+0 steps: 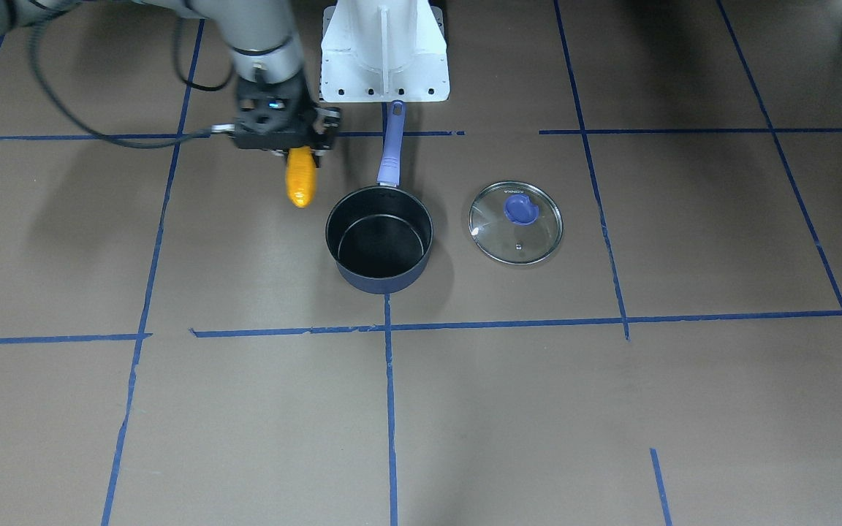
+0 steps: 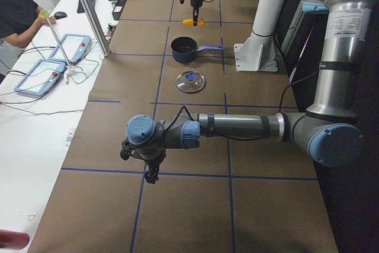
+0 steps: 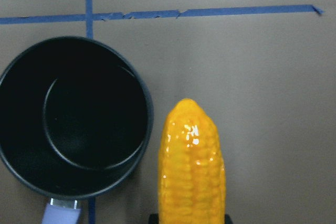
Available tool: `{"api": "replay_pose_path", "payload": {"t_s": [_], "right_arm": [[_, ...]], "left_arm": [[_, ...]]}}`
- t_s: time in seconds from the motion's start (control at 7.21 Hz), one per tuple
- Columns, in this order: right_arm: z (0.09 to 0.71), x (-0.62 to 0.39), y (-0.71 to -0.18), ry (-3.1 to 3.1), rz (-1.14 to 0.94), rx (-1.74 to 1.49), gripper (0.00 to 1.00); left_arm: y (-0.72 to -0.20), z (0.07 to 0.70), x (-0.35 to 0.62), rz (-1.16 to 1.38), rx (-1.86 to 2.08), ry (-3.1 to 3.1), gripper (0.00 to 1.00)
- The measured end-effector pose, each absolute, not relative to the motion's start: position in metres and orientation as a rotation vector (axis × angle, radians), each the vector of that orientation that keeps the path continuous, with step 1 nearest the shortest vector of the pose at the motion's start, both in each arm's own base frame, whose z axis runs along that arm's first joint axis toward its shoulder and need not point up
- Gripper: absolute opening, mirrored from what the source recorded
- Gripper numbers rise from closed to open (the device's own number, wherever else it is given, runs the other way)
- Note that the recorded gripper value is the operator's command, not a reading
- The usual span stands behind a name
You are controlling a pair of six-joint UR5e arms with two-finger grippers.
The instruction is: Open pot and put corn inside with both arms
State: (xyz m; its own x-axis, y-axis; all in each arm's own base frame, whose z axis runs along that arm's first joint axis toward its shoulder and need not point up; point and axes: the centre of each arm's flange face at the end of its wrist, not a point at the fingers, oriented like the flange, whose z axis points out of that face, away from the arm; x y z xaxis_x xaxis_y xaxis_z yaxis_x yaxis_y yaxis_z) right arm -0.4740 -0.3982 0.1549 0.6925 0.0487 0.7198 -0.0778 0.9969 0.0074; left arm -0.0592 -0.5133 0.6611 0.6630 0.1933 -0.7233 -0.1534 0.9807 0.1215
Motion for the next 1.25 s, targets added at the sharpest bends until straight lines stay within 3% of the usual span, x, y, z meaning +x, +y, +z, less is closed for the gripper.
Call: {"api": "replay_pose_path", "payload": {"t_s": [0.69,0.83,0.97,1.25], "right_arm": [[0.134,-0.567,-0.450,-0.783,0.117,0.081,0.05],[0.135,-0.568,-0.451,-0.778,0.117,0.079,0.43],[0.138,-0.569,-0.451,-0.774,0.117,0.077,0.99],[0.139,-0.570,-0.450,-0.771,0.117,0.075,1.00]], "left_arm": [[-0.513,0.662,-0.059,0.193,0.052,0.824,1.00],[-0.514,0.661,-0.059,0.192,0.052,0.824,1.00],[-0.514,0.660,-0.059,0.193,0.053,0.824,1.00],[-0.514,0.659,-0.059,0.192,0.055,0.823,1.00]]}}
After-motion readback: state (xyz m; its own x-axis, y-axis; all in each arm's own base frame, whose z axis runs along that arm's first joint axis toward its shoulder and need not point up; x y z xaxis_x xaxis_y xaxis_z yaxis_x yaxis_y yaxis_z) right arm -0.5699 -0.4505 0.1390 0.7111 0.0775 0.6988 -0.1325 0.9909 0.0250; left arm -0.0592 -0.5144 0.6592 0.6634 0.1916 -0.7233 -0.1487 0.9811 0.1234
